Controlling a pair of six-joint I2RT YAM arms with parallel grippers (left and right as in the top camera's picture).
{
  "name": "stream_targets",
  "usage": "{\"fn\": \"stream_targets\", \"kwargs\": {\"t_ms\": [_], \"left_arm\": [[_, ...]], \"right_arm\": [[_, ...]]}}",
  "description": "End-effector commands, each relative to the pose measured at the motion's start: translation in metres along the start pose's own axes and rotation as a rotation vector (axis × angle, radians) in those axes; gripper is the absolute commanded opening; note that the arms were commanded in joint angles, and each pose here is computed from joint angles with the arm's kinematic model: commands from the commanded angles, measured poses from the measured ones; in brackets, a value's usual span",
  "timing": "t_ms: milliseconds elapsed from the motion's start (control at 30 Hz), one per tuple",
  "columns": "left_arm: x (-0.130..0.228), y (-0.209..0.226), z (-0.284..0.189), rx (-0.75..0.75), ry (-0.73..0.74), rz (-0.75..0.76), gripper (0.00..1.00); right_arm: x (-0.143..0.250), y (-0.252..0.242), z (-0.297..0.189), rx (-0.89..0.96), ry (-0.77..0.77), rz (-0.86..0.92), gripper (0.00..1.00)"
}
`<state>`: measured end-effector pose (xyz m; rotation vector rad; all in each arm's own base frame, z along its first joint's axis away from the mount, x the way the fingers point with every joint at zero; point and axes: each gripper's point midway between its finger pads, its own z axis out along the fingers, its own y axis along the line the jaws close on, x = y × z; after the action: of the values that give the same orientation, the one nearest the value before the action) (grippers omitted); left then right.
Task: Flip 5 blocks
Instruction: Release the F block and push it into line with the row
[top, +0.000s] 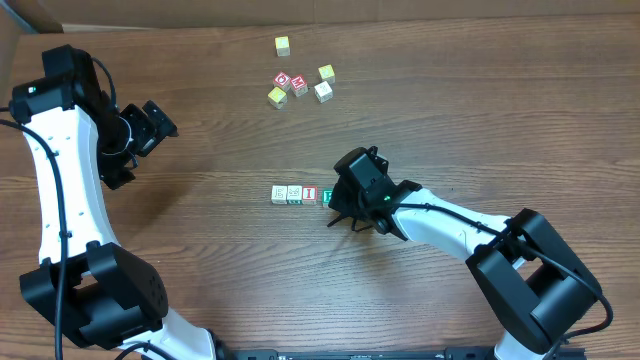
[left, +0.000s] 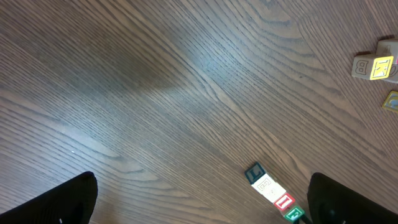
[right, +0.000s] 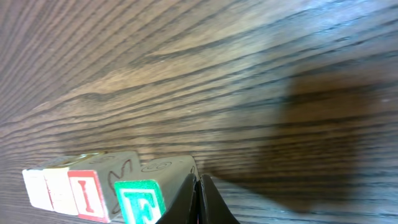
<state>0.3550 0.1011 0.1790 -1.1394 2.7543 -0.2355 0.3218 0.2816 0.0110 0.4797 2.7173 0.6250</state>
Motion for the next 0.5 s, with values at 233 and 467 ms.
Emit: {"fn": "stream_targets", "kwargs": {"t_ms": [233,467], "left_arm": [[-0.002,-0.003,-0.009,0.011,-0.027,0.006,1.0],[-0.002,-0.003,-0.009,0.011,-0.027,0.006,1.0]], "right_arm": [[0.005,0.0,0.004,0.005,-0.012,0.017,0.04],[0.016,-0.011,0.003,0.049,0.034,0.016,0.04]]}}
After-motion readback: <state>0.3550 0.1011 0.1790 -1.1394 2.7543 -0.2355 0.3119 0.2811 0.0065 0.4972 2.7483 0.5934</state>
